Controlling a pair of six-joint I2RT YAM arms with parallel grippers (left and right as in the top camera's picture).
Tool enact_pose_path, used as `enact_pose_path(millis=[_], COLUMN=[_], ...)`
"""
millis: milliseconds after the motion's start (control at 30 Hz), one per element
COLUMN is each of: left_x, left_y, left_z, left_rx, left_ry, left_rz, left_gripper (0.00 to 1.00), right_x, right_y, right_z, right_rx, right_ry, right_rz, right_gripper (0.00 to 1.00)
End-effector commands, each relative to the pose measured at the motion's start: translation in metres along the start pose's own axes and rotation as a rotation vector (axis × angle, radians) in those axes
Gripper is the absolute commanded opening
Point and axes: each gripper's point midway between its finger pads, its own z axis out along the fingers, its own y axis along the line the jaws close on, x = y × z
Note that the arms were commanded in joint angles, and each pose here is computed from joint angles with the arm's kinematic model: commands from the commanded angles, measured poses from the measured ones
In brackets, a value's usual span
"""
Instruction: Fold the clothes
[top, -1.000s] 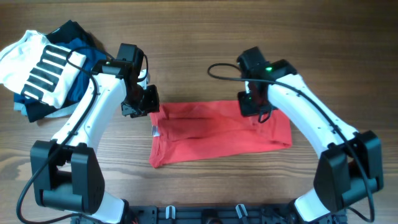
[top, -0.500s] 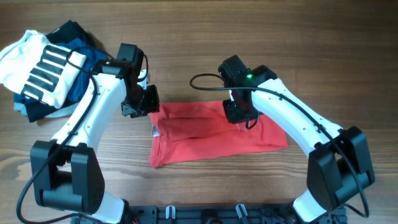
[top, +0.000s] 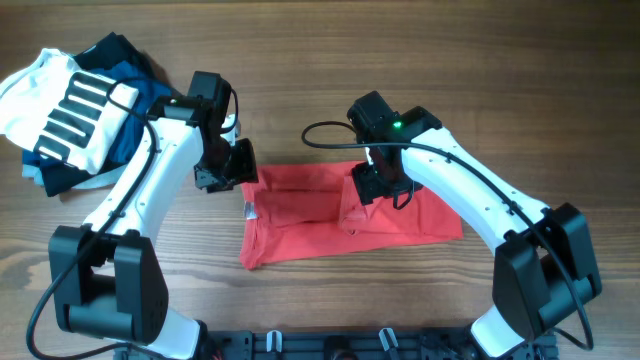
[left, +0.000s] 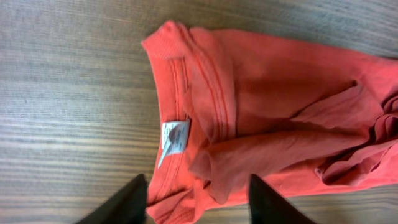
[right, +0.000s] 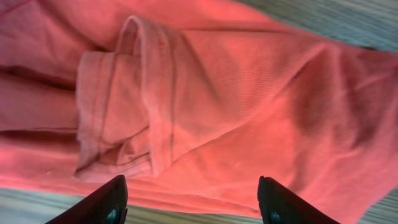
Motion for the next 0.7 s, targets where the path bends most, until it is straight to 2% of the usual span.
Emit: enact_pose_path(millis=[0,167,267,667], left_x=[0.004,0.017,0.026,0.058], left_y=[0.003,0.009,0.012,0.004], left_z=[0.001,0.027,0.045,0.090], left_rx=[-0.014,0.002,0.021,0.179], left_ry=[0.011,0.044,0.061,0.119], left_rz=[-0.003,-0.010,-0.023,-0.014], left_gripper=[0.61,0.70,0.71,0.73], right_x=[-0.012,-0.020,-0.020,-0.020], right_y=[-0.009,-0.014,-0.019,-0.027], right_z=[-0.016,-0.041,-0.051,-0.053], right_rx=[0.045,0.021,0.015,0.017], right_ry=[-0.079,-0.174,-0.201,-0.205], right_rz=[0.050,0.074,0.086,0.114], right_gripper=[0.68,0.69,0.72,0.72])
